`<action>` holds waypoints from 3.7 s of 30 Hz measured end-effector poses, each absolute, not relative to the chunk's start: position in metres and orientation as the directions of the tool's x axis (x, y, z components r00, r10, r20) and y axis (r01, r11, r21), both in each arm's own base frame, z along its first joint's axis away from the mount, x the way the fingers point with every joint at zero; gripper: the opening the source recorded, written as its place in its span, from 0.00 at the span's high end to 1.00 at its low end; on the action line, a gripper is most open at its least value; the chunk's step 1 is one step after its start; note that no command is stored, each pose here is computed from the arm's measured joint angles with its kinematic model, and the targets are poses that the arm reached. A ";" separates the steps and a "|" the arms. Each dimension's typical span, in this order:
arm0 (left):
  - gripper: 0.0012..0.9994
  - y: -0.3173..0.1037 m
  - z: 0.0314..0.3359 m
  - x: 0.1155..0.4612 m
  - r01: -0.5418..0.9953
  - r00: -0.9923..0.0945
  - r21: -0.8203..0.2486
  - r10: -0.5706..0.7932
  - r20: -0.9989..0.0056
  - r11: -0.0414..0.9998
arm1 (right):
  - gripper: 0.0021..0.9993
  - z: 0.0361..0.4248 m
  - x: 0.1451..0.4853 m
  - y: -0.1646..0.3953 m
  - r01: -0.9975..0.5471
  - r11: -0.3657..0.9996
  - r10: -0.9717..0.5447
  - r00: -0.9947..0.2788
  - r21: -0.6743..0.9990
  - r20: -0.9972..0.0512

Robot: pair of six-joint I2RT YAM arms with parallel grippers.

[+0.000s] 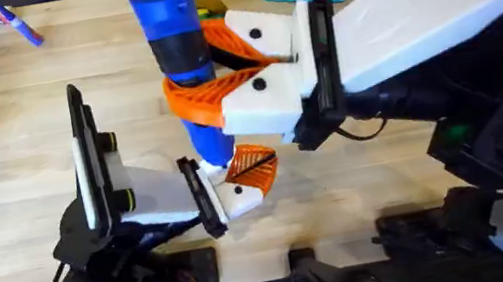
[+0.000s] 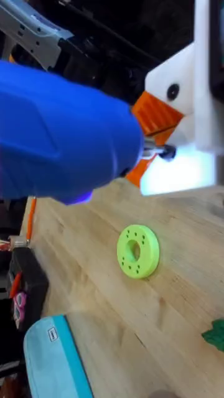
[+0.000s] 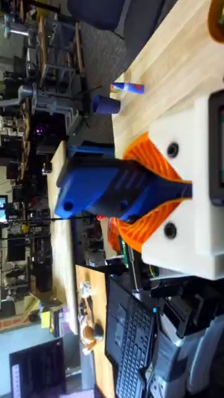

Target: Pick up the gripper from the table and insert it into the empty holder that is missing its gripper. Then pick up a screw, insert it into the mounting hole, and use the screwdriver to tighten it. Finally, clean up the table by picking up the vegetable and placing it into the bucket.

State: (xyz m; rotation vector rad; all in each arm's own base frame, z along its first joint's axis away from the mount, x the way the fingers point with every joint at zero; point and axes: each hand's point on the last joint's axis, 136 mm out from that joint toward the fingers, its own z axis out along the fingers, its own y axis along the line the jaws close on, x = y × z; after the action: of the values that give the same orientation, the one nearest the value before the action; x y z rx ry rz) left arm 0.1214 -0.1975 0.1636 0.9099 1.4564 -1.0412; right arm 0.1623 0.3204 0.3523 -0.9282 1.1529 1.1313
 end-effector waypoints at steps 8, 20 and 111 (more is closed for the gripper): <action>1.00 -0.197 0.164 0.124 0.932 -0.131 -0.124 -0.004 -0.991 0.340 | 0.92 0.352 0.162 0.320 -0.978 0.208 0.182 0.046 -0.008 -0.982; 1.00 -0.197 0.164 0.124 0.932 -0.131 -0.124 -0.004 -0.991 0.342 | 0.92 0.350 0.163 0.321 -0.977 0.213 0.172 0.053 -0.015 -0.984; 0.99 -0.196 0.164 0.124 0.929 -0.147 -0.142 -0.010 -0.989 0.342 | 0.92 0.357 0.153 0.323 -0.985 0.155 0.201 0.099 -0.069 -0.974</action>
State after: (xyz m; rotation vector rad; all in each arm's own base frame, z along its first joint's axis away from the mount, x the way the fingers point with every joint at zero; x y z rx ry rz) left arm 0.1244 -0.1965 0.1637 0.8839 1.4723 -1.0402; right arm 0.1528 0.3226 0.3565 -0.9883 1.0612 1.1323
